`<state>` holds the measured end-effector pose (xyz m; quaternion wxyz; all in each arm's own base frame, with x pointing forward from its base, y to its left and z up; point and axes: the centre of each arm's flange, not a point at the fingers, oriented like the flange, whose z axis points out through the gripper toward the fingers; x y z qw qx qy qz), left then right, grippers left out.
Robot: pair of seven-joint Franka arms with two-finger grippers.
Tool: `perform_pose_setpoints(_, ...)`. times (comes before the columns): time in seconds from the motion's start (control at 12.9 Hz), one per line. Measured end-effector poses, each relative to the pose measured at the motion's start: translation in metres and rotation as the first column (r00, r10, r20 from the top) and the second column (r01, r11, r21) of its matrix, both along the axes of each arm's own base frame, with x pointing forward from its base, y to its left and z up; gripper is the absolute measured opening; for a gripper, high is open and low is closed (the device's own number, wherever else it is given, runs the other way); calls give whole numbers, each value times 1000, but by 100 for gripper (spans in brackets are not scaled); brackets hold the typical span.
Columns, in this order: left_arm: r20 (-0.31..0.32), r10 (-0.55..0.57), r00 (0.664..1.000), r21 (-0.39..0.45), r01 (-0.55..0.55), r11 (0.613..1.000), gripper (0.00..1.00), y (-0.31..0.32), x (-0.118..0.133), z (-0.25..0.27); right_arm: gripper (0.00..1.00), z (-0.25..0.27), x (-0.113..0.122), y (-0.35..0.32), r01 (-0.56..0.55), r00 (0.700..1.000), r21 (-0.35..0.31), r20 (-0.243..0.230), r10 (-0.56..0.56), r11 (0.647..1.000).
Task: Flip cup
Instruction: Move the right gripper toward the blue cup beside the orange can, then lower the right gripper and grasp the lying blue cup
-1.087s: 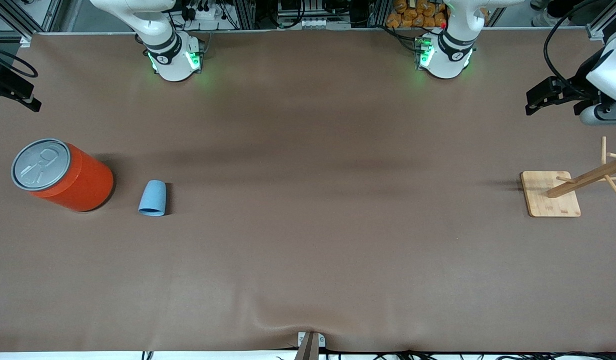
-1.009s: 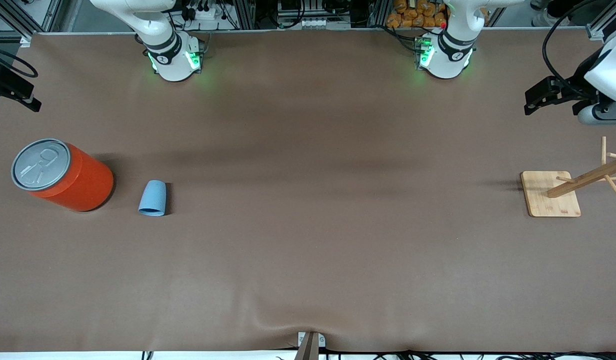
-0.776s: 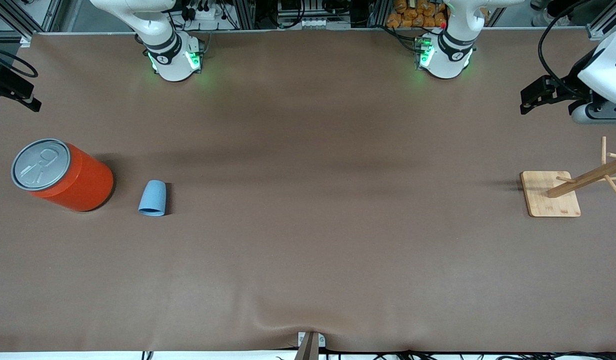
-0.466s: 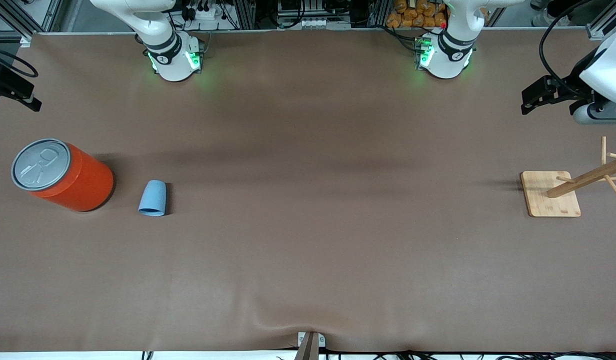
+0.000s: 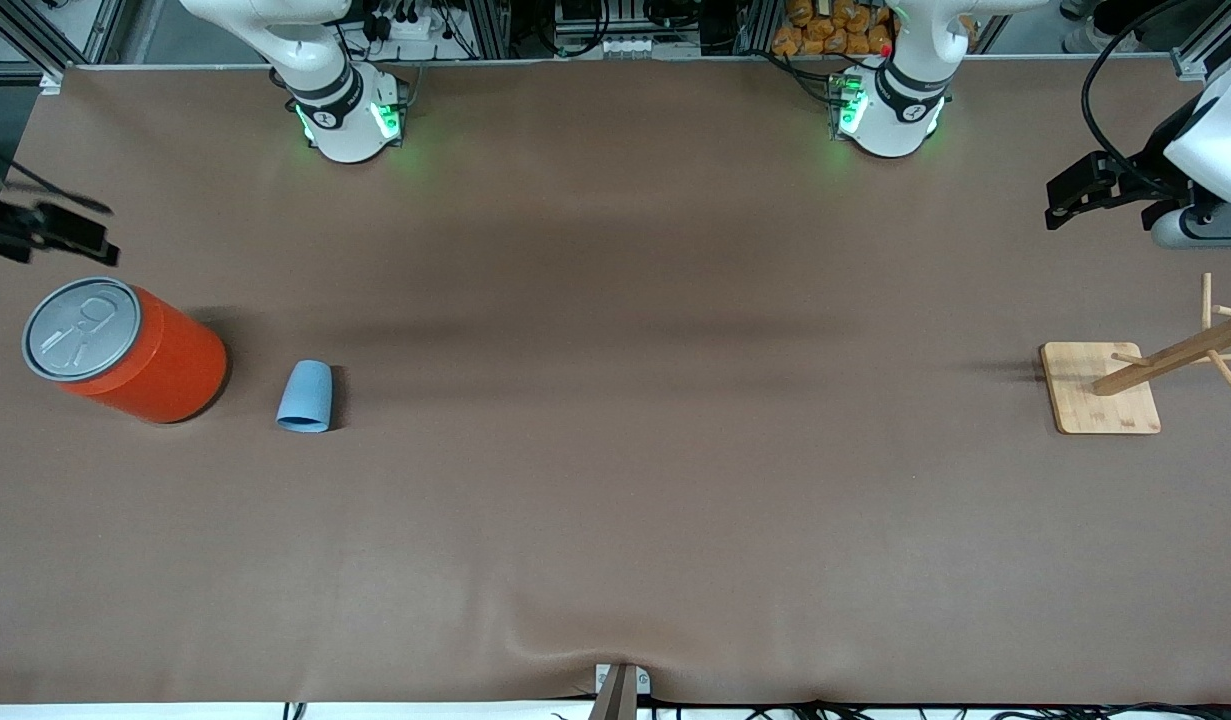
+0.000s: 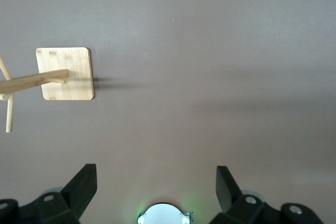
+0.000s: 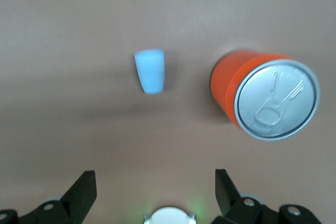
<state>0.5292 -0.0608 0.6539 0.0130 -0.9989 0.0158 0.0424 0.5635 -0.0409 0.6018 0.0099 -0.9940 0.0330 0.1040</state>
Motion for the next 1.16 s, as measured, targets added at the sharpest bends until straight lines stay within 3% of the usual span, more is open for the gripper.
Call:
perform_pose_setpoints(0.23, 0, -5, 1000, 0, 5, 1000, 100, -3, 0, 0, 100, -54, 7, -7, 12, 994, 6, -110, -11, 1000)
perform_pose_setpoints(0.39, 0, -5, 1000, 0, 5, 1000, 100, -3, 0, 0, 100, -86, 5, -10, 19, 990, 8, -139, -18, 1000)
perform_pose_setpoints(0.54, 0, -5, 1000, 0, 5, 1000, 100, -3, 0, 0, 100, -121, 3, -12, 26, 992, 10, -125, -24, 1000)
perform_pose_setpoints(1.01, 0, -5, 1000, 0, 5, 1000, 100, -3, 0, 0, 100, -205, -12, -6, 20, 1000, 7, -3, -20, 1000)
perform_pose_setpoints(1.16, 0, -5, 1000, 0, 5, 1000, 100, -2, 0, 0, 100, -224, -14, 3, -19, 1000, 9, 14, 19, 1000)
